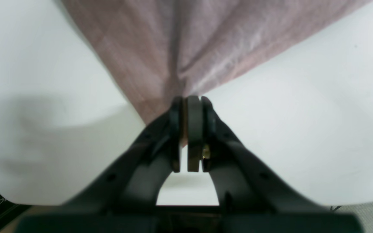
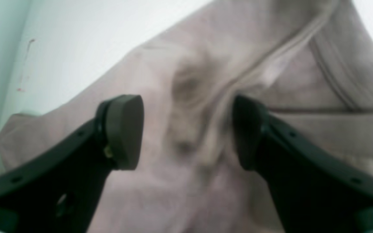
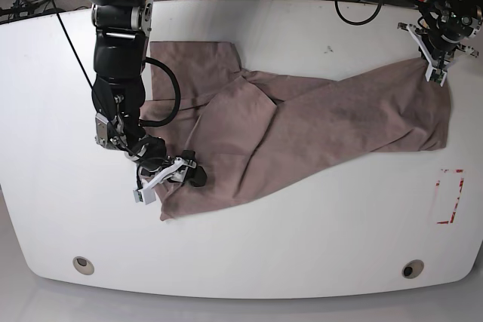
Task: Fold the T-shirt properly
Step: 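Regrasp the shirt hem corner with the right gripper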
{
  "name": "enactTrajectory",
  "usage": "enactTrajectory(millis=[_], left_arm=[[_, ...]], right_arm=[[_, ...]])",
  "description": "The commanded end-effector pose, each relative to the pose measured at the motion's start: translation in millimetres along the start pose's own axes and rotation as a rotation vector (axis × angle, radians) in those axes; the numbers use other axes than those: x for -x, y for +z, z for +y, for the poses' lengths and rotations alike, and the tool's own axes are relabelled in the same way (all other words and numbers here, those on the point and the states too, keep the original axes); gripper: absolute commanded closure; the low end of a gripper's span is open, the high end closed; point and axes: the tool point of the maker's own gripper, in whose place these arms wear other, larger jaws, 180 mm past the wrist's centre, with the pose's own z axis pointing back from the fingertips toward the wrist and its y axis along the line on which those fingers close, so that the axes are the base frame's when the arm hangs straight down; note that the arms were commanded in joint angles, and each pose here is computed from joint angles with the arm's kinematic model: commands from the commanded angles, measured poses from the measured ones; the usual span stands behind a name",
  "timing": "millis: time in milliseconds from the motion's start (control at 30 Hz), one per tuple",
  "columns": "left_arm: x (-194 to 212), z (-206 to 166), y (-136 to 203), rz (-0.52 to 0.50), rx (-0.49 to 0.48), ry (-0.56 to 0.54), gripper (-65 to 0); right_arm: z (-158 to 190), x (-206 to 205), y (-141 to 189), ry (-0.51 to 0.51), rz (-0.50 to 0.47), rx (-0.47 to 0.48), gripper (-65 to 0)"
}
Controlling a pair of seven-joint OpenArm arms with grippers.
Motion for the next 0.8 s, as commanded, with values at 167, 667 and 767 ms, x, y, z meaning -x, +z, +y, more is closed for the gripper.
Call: enactTrajectory(millis=[167,667,767], left_arm=[[-7.7,8.8,4.9,-0.026,-0.025,-0.011,-1.0],[-13.4,9.3,4.7,-0.042,-0.024,-0.008,-4.6],[-22.0,14.3,8.8,-0.062,-0.045,-0.015,-16.8]], right_arm=[[-4.2,-33.5,0.7,0.062,-0.079,0.030,-41.2],[-1.0,-21.5,-8.9,0.143,-0.038,0.070,0.0],[4.4,-19.5,-12.1,0.139,-0.037,0.060,0.0]])
